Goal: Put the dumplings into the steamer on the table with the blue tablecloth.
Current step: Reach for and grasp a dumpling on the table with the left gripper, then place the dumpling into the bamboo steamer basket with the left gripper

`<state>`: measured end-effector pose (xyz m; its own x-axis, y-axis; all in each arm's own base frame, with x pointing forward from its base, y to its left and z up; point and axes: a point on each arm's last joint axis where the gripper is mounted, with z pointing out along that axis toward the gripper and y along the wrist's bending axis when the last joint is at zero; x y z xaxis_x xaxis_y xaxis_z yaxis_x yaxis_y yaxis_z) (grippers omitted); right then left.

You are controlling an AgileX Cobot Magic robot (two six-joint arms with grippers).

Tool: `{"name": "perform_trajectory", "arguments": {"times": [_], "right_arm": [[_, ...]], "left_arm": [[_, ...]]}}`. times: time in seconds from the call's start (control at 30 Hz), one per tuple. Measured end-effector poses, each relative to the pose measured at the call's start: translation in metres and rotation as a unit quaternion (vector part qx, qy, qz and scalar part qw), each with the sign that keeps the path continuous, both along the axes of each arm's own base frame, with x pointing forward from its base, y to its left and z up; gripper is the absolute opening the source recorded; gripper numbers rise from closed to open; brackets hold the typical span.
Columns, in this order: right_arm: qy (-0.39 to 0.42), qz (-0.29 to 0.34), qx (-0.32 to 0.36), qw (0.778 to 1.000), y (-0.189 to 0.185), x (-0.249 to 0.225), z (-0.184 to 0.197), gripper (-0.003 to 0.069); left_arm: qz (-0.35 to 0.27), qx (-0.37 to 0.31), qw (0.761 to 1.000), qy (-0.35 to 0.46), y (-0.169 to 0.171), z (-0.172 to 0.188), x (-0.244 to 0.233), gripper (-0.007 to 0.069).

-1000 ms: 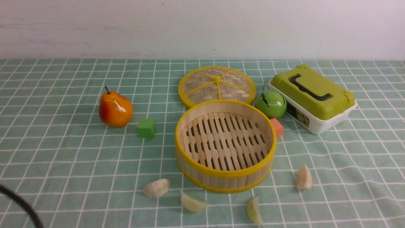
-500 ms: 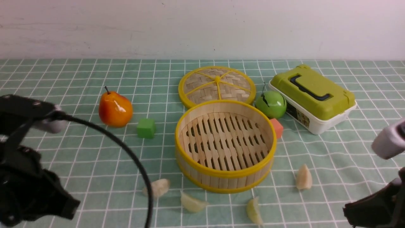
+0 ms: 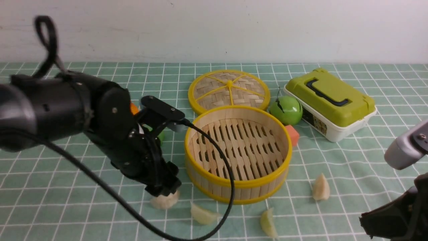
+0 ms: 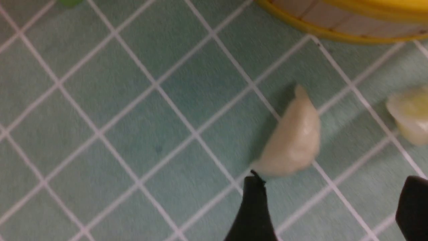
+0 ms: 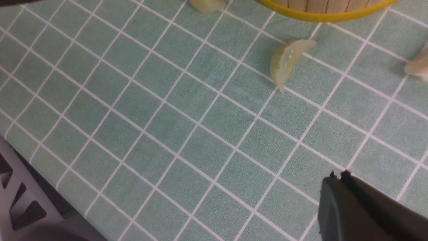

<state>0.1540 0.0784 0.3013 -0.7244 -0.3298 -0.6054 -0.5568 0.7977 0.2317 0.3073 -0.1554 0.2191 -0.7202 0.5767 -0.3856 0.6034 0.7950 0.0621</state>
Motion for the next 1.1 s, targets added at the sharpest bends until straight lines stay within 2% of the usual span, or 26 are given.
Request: {"name": "perform_trajectory", "arguments": {"times": [0.13,0.23,0.3,0.4,0.43,0.57,0.67,0.73,0.83,0.97,1.0,1.1], "right_arm": [[-0.001,0.0,-0.004,1.0,-0.001,0.0,0.0,-0.0014],[-0.002,0.001,-0.006,1.0,-0.001,0.0,0.0,-0.0013],[-0.002,0.001,-0.008,1.0,-0.001,0.0,-0.001,-0.0011],[-0.003,0.001,-0.011,1.0,-0.001,0.0,-0.001,-0.001],[-0.003,0.001,-0.011,1.0,-0.001,0.0,-0.001,-0.0008],[-0.003,0.001,-0.011,1.0,-0.001,0.0,-0.001,-0.0003],[-0.003,0.001,-0.011,1.0,-0.001,0.0,-0.001,-0.0002],[-0.002,0.002,-0.011,1.0,-0.001,0.0,-0.001,-0.0001],[0.002,0.005,-0.01,1.0,-0.002,-0.003,0.0,-0.0001],[0.001,0.006,-0.005,1.0,-0.003,-0.012,0.005,0.0001],[-0.003,0.01,-0.004,1.0,-0.005,-0.018,0.008,0.0002],[-0.018,0.012,0.0,1.0,-0.008,-0.029,0.015,0.0003]], "left_arm": [[-0.007,0.01,1.0,0.017,-0.008,-0.027,0.015,0.0537],[-0.002,0.011,0.999,0.043,-0.011,-0.046,0.019,0.0487],[0.002,0.012,0.998,0.056,-0.012,-0.052,0.019,0.0416],[0.008,0.01,0.998,0.064,-0.012,-0.051,0.018,0.0241],[0.011,0.009,0.998,0.065,-0.012,-0.048,0.018,0.0215],[0.019,-0.007,0.998,0.065,-0.015,-0.022,0.019,0.0234],[0.036,-0.063,0.997,0.042,-0.024,0.026,0.023,0.0234],[0.04,-0.087,0.995,0.026,-0.03,0.046,0.024,0.0234],[0.051,-0.144,0.988,-0.013,-0.061,0.086,0.031,0.0234],[0.073,-0.165,0.983,-0.02,-0.093,0.086,0.045,0.0234],[0.088,-0.168,0.982,-0.014,-0.109,0.075,0.056,0.0234],[0.119,-0.167,0.979,-0.004,-0.13,0.049,0.077,0.0234]]}}
